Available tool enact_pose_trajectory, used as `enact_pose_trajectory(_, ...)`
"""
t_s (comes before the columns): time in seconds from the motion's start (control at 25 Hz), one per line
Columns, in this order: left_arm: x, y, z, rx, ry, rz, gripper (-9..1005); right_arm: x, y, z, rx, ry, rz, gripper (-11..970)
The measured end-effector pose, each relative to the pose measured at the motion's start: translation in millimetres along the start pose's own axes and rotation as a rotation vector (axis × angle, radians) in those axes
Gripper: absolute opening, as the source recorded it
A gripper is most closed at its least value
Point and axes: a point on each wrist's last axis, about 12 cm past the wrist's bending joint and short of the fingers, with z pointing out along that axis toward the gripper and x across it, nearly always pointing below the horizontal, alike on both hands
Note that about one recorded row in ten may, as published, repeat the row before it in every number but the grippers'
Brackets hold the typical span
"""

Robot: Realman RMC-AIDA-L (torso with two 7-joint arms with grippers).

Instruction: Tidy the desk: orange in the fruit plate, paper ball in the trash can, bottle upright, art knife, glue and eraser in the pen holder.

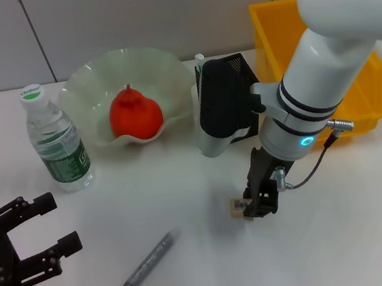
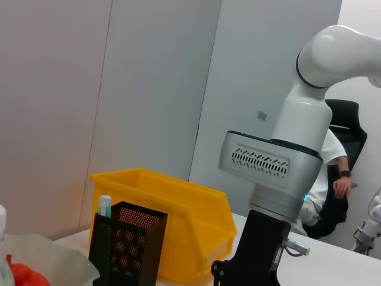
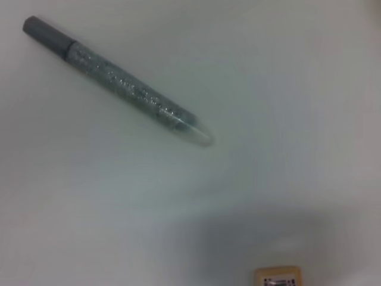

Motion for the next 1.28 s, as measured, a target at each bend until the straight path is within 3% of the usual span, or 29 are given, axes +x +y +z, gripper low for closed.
enact_pose_trajectory(0.08, 0, 0.1, 0, 0.0, 0.001, 0.001, 819, 0, 0.1, 0, 0.001, -0.001, 0.0, 245)
enact_pose_trajectory(0.36, 1, 0.0, -1, -0.002, 0.002, -0.003, 819, -8, -1.0, -18, 0.038, -0.047, 0.005, 243)
enact_pose_trajectory(0.68, 1, -0.5, -2, -0.003, 0.002, -0.005, 819, -8, -16.6, -87, 0.224, -0.194, 0.068, 244)
enact_pose_trajectory(0.8, 1, -0.6, -2, -0.003, 0.001, -0.005, 819, -4, -20.5, -103, 0.283, -0.246, 0.082, 246)
enact_pose_trajectory(0.96, 1, -0.6, -2, -0.004, 0.001, -0.002, 819, -2, -27.1, -107, 0.341, -0.278, 0.089, 248)
enact_pose_trajectory(1.28, 1, -0.8, -1, 0.0, -0.001, -0.006, 819, 6, -43.7, -93, 0.436, -0.297, 0.104, 253)
